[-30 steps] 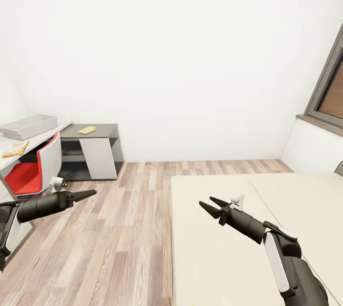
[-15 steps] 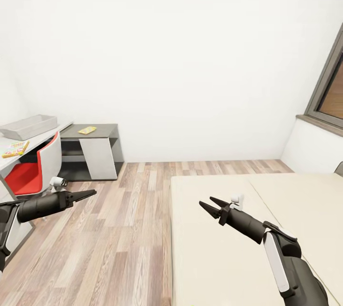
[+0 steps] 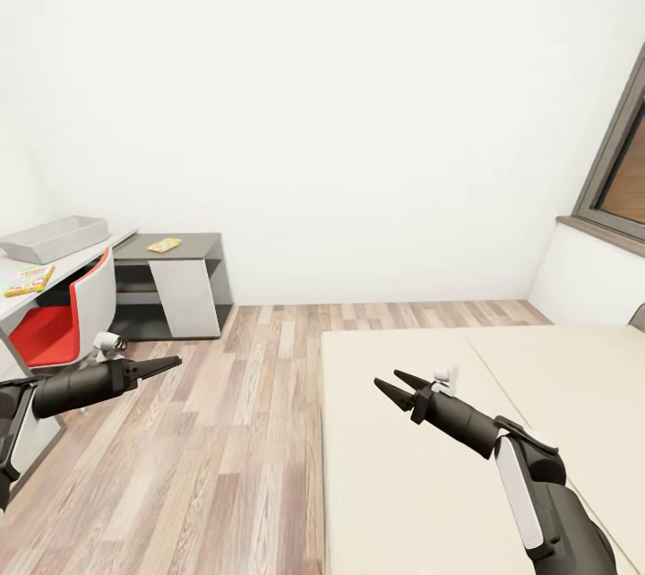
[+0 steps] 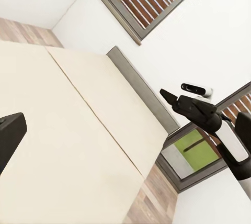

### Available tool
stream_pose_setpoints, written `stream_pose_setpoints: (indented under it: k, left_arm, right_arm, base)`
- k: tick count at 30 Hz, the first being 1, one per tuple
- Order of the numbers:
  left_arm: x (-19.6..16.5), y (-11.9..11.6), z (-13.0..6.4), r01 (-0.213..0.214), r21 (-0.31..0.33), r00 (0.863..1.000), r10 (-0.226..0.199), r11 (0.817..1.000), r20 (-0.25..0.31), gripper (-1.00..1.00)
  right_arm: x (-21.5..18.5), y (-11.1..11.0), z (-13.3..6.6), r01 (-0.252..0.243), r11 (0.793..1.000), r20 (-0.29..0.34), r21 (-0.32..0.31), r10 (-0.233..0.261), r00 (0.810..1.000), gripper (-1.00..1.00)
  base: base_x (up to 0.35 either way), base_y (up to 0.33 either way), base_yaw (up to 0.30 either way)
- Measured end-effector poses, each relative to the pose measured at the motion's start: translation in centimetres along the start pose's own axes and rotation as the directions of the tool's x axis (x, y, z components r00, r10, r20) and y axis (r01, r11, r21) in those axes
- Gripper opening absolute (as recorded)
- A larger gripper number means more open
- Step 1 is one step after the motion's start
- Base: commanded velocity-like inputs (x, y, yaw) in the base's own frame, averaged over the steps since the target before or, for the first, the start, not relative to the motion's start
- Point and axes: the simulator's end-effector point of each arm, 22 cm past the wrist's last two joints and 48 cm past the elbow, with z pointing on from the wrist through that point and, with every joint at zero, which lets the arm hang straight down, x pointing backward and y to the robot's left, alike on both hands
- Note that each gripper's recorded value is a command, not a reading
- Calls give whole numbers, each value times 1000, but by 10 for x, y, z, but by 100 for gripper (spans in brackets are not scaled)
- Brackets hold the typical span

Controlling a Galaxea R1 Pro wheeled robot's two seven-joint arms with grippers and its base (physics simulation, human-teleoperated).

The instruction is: Put all the toys in the child's room - the three board games (two on the bed and one on the table), the two jigsaw puzzles on the table, and the tennis ball on the table - inside the toy box on the table in the child's room.

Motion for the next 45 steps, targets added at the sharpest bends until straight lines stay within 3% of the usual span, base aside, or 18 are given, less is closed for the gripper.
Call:
stream_pose_setpoints:
  k: [8, 45]
  left_arm:
    - [-3, -5, -1, -10, 3, 1000, 10, 1000, 5, 100]
    - [-6, -11, -3, -21, 7, 1000, 21, 1000, 10, 100]
  right_arm:
    - [-7, 4, 0, 30, 1000, 22, -4, -30, 999, 100]
    - [-11, 7, -2, 38, 999, 28, -6, -38, 999, 100]
  base:
    - [0, 0, 0]
    - [0, 0, 0]
